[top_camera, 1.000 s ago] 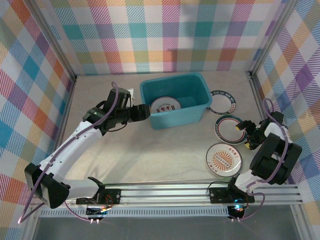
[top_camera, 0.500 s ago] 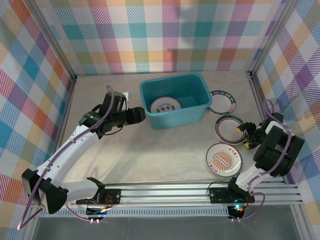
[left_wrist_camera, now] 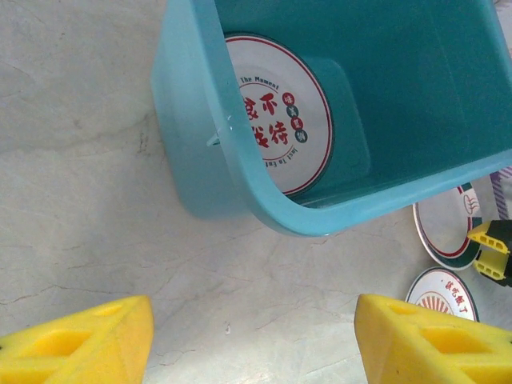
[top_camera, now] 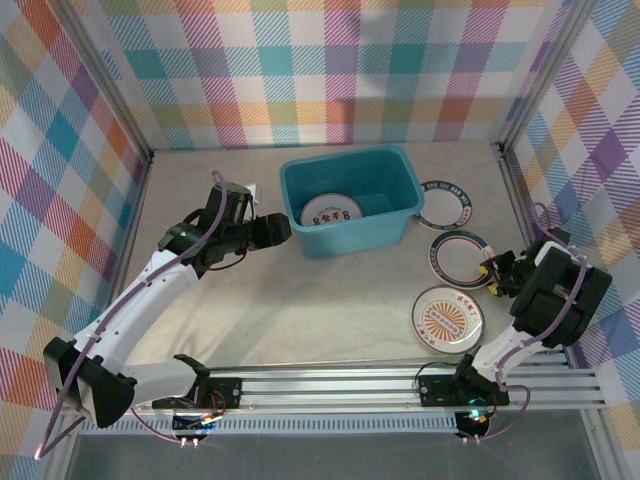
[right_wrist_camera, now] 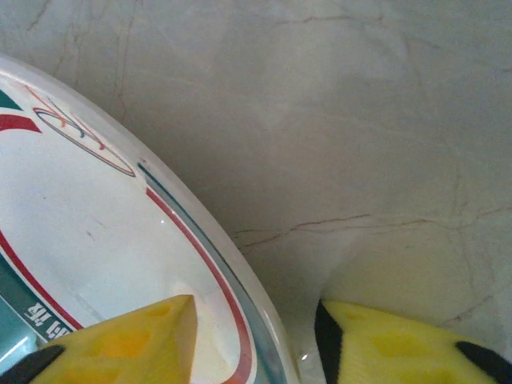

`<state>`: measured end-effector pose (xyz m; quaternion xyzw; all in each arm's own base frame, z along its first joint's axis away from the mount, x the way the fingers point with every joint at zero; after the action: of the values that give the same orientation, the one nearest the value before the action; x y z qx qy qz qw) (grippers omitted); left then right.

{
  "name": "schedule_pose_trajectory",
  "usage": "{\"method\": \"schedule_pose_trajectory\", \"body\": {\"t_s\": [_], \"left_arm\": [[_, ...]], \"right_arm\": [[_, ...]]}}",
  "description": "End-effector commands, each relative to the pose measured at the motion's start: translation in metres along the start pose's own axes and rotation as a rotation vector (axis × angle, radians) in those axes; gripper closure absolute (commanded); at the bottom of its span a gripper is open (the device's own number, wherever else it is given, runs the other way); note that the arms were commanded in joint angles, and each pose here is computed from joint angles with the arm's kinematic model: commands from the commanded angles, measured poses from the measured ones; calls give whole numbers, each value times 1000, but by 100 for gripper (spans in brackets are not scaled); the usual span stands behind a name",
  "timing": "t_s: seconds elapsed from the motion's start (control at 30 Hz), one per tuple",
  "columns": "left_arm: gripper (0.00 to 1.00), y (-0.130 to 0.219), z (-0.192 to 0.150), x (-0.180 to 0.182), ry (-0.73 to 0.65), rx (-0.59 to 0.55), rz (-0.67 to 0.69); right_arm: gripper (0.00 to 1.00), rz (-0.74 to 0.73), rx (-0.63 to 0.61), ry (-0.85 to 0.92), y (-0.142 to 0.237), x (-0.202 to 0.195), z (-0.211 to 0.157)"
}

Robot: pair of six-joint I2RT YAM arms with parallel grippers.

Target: Place the plates into the plastic bin on the countertop

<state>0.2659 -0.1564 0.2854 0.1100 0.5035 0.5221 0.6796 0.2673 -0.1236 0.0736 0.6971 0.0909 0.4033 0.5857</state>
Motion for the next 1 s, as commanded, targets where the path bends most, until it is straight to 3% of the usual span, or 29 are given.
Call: {"method": "schedule_pose_trajectory", "body": {"t_s": [0.0, 0.13, 0.23, 0.43, 0.97], "left_arm": [[33, 4, 3, 0, 23, -18, -20], [33, 6, 2, -2, 30, -17, -29], [33, 9, 1, -2, 35, -18, -36], [33, 16, 0, -1, 43, -26, -49], [33, 15, 13, -21, 25, -8, -81]], "right_arm": [[66, 103, -39, 101, -21, 15, 13], [74, 109, -36, 104, -22, 15, 11], [86, 130, -40, 107, -19, 18, 11], [96, 174, -80, 124, -2, 31, 6], [100, 248, -233, 172, 59, 60, -12]]}}
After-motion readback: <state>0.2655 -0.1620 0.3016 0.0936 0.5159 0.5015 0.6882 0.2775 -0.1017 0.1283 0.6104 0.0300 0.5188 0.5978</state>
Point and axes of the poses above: each hand's point on the last joint's axis, 136 mm out from that joint toward the fingers, its own y axis back along the fingers, its own x axis along the line the jaws close on, z = x × y, the point moved 6 cm from there along y, back along the fingers, and after that the axes turned 10 degrees about y, right-handed, at the moved point
